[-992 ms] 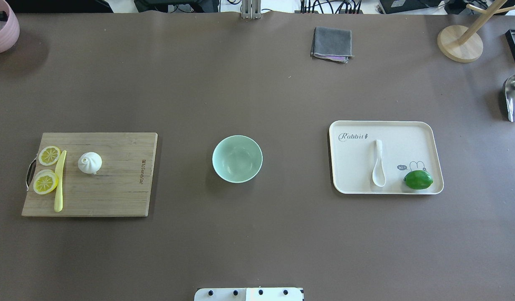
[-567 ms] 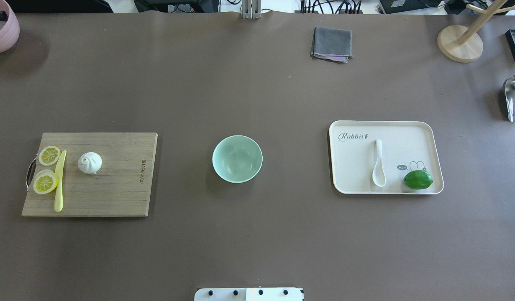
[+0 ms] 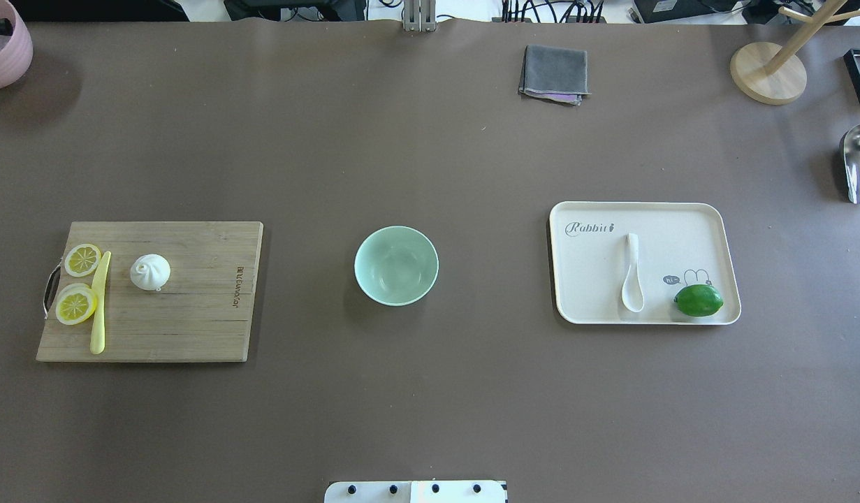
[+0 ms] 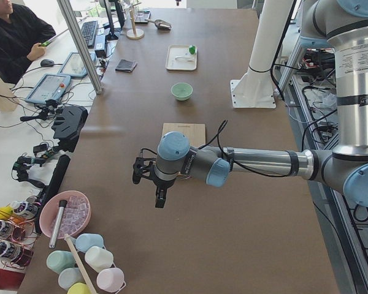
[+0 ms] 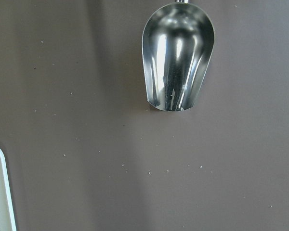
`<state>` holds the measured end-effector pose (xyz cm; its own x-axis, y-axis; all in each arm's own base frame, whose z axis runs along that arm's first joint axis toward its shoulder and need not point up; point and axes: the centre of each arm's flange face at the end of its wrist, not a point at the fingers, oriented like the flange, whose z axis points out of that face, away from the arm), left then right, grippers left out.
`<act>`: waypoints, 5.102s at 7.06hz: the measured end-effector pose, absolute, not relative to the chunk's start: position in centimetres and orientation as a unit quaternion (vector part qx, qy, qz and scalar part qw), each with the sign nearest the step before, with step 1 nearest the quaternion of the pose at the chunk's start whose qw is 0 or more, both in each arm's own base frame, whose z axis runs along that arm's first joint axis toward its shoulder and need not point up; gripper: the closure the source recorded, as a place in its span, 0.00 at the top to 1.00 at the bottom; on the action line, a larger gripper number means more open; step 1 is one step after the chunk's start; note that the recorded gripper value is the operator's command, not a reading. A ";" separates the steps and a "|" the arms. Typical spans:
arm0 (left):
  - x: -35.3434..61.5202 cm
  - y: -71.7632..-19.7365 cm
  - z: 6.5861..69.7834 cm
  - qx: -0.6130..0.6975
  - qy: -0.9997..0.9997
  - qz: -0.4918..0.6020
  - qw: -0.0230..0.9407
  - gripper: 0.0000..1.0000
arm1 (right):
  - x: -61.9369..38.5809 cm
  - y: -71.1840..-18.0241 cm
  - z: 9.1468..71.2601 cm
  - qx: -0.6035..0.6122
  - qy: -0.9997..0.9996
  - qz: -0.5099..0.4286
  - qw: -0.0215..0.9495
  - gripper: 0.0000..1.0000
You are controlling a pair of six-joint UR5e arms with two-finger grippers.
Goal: Put spoon and bun in bowl
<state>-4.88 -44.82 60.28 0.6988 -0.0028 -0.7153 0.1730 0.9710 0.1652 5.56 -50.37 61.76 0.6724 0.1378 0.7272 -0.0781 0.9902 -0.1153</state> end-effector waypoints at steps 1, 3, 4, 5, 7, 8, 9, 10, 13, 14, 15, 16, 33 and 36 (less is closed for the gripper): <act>-4.9 -44.8 60.2 0.111 0.386 -0.048 0.915 0.98 | 5.5 -50.4 61.7 -0.037 -0.400 0.058 0.914 1.00; -4.9 -44.9 60.1 0.112 0.386 -0.047 0.915 0.98 | 5.4 -50.5 61.7 -0.037 -0.400 0.058 0.914 1.00; -4.9 -44.9 60.1 0.113 0.386 -0.047 0.915 0.98 | 5.4 -50.5 61.7 -0.037 -0.400 0.058 0.914 1.00; -4.9 -45.0 60.0 0.114 0.385 -0.047 0.914 0.98 | 5.4 -50.5 61.7 -0.037 -0.400 0.058 0.914 1.00; -4.9 -45.2 59.8 0.115 0.385 -0.046 0.914 0.98 | 5.2 -50.5 61.7 -0.038 -0.400 0.057 0.914 1.00; -4.9 -45.2 59.8 0.116 0.385 -0.046 0.914 0.98 | 5.2 -50.5 61.7 -0.039 -0.399 0.056 0.914 1.00; -4.8 -45.3 59.7 0.117 0.385 -0.045 0.914 0.98 | 5.1 -50.5 61.8 -0.039 -0.399 0.056 0.914 1.00; -4.8 -45.4 59.6 0.117 0.385 -0.045 0.914 0.98 | 5.1 -50.5 61.9 -0.040 -0.399 0.056 0.914 1.00; -4.8 -45.4 58.9 0.123 0.386 -0.043 0.913 0.98 | 4.7 -50.6 61.7 -0.039 -0.399 0.052 0.915 1.00; -4.7 -45.5 58.4 0.127 0.387 -0.040 0.912 0.98 | 4.2 -50.7 60.8 -0.034 -0.399 0.045 0.915 1.00; -4.4 -45.8 57.7 0.132 0.388 -0.035 0.912 0.98 | 2.7 -50.9 58.3 -0.021 -0.399 0.033 0.916 1.00; -3.5 -46.4 56.6 0.137 0.391 -0.027 0.910 0.98 | -0.3 -51.3 54.5 -0.008 -0.398 0.018 0.917 1.00; 11.7 -52.0 51.2 0.175 0.455 0.046 0.872 0.98 | -38.0 -46.6 45.9 -0.022 -0.389 0.034 0.920 0.78; 11.7 -52.0 51.2 0.175 0.455 0.046 0.872 0.98 | -38.1 -46.6 45.9 -0.023 -0.388 0.034 0.921 0.76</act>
